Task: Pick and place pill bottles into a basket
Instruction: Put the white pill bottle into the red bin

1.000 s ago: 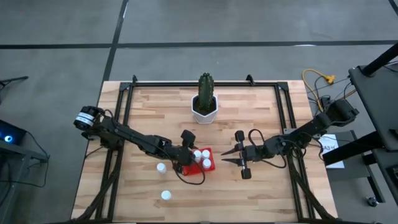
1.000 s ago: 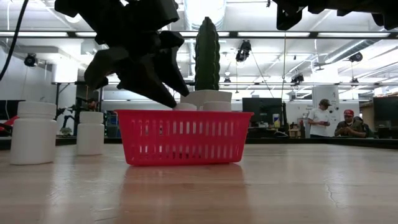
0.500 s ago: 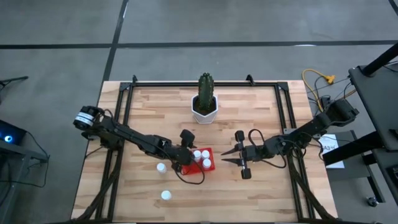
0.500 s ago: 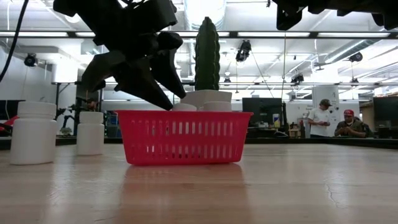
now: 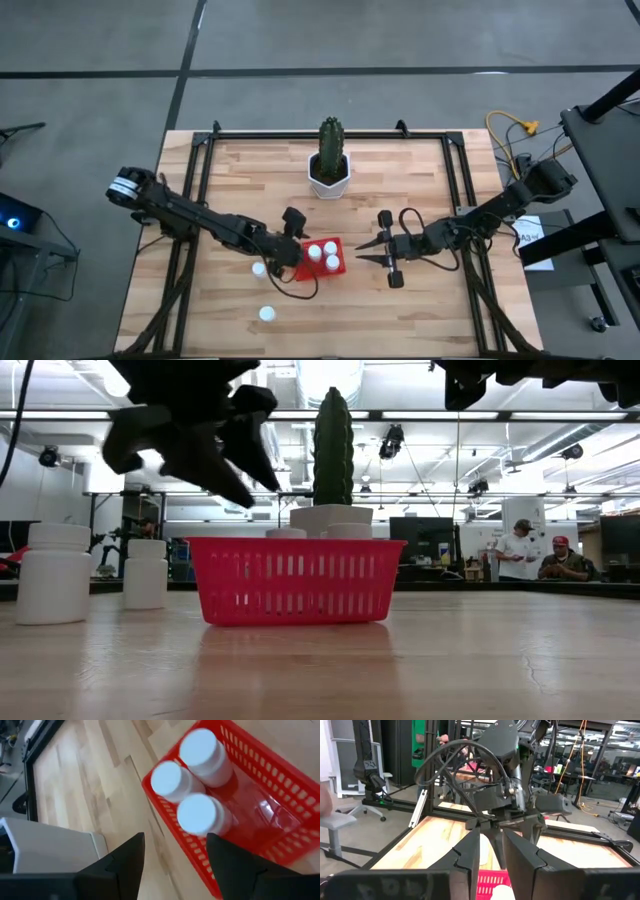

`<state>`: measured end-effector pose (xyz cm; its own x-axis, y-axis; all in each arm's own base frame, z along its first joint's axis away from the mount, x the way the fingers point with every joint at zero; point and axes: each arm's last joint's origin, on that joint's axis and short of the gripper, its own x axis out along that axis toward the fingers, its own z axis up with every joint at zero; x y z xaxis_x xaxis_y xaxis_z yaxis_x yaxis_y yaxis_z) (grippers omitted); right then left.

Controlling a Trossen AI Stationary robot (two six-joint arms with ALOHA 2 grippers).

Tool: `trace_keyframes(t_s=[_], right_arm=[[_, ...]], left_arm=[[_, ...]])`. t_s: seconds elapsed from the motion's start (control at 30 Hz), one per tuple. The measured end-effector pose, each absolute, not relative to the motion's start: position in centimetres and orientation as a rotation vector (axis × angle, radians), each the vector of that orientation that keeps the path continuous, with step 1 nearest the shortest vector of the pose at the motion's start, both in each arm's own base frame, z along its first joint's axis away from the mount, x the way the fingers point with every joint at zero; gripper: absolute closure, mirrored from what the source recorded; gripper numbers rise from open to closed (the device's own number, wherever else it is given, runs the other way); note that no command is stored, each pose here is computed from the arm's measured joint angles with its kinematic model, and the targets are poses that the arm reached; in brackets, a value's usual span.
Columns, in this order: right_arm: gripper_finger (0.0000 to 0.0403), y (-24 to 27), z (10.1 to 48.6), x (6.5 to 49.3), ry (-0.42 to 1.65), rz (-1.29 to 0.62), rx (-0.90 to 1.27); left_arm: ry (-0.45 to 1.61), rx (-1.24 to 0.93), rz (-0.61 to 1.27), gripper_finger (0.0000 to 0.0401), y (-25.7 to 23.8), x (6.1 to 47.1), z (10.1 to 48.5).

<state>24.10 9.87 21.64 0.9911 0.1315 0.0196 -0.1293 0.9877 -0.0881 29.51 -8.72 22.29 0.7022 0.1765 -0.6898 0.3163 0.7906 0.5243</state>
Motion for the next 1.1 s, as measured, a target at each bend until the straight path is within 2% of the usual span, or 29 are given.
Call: trace_keyframes(t_s=[0.33, 0.8, 1.1], right_arm=[[0.0333, 9.8, 21.6, 24.1, -0.018, 0.128, -0.081], [0.0323, 9.8, 21.6, 24.1, -0.018, 0.129, -0.079], [0.0334, 9.8, 21.6, 24.1, -0.019, 0.129, -0.08]], left_arm=[[0.93, 0.624, -0.076, 0.0207, -7.7, 25.8, 23.2], [0.852, 0.568, -0.117, 0.0207, -6.1, 20.5, 23.6], [0.812, 0.519, -0.144, 0.0207, -5.7, 19.2, 23.2]])
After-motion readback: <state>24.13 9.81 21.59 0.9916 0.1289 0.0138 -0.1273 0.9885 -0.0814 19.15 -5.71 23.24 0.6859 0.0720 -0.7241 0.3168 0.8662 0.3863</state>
